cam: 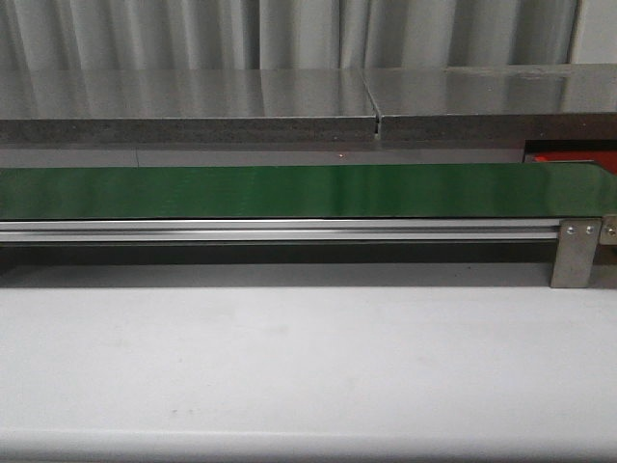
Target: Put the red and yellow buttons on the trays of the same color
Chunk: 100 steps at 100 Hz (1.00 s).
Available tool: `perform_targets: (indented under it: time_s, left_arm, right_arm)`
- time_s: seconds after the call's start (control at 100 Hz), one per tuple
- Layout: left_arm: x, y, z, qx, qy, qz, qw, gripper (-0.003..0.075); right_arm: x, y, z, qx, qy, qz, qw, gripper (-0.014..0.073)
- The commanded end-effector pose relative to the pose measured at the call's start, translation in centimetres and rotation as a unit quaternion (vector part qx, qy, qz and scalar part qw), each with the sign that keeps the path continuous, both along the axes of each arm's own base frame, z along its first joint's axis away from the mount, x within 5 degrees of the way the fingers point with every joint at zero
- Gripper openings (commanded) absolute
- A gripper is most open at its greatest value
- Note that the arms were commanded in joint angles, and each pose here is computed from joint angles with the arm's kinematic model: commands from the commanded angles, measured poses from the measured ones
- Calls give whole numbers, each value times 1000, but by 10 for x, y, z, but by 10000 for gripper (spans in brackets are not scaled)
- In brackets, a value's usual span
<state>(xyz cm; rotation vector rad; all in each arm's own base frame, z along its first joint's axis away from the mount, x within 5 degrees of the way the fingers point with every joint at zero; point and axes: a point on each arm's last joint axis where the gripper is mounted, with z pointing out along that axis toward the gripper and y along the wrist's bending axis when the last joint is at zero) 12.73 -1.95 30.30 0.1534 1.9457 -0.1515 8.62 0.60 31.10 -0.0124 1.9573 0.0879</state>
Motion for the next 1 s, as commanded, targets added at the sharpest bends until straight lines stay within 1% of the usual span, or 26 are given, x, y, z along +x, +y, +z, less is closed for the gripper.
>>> perform_targets:
  time_s: [0.0,0.42,0.49,0.54,0.59,0.63,0.64,0.66,0.71,0.73,0.76,0.81,0.85,0.88,0.99]
  left_arm:
    - [2,0,15,-16,-47,8,999,-19]
    - [3,0,16,-17,-47,9,999,-18]
    - [3,0,15,-17,-47,9,999,4]
    - [4,0,15,-17,-45,9,999,55]
    - [4,0,14,-16,-42,8,999,134]
    - [4,0,14,-16,-40,8,999,221]
    - [4,0,14,-16,-40,8,999,252]
    - [4,0,14,-16,-40,8,999,284]
    - [4,0,14,-16,-40,8,999,422]
    - [4,0,14,-16,-40,8,999,456]
    - [4,0,14,-16,-40,8,999,536]
    - [5,0,15,-16,-44,9,999,618]
    - [5,0,15,-16,-44,9,999,659]
    - [5,0,15,-19,-44,9,999,671]
    - [4,0,14,-18,-41,9,999,672]
  right_arm:
    - [1,-1,15,0,-48,-8,999,-66]
    - [1,-1,15,0,-48,-8,999,-66]
    - [1,-1,15,0,-48,-8,999,-66]
    - [1,-1,15,0,-48,-8,999,-66]
    - [1,-1,15,0,-48,-8,999,-66]
    - [1,-1,15,0,-48,-8,999,-66]
    - [1,-1,15,0,-48,-8,999,-66]
    - [1,-1,15,0,-48,-8,999,-66]
    - [1,-1,15,0,-48,-8,999,-66]
    - [1,-1,15,0,-48,-8,999,-66]
    - [1,-1,15,0,-48,-8,999,-66]
    - [1,-1,15,0,-48,-8,999,-66]
    - [1,-1,15,0,-48,-8,999,-66]
    - [1,-1,15,0,-48,-8,999,-66]
    - [1,-1,15,0,-48,-8,999,-66]
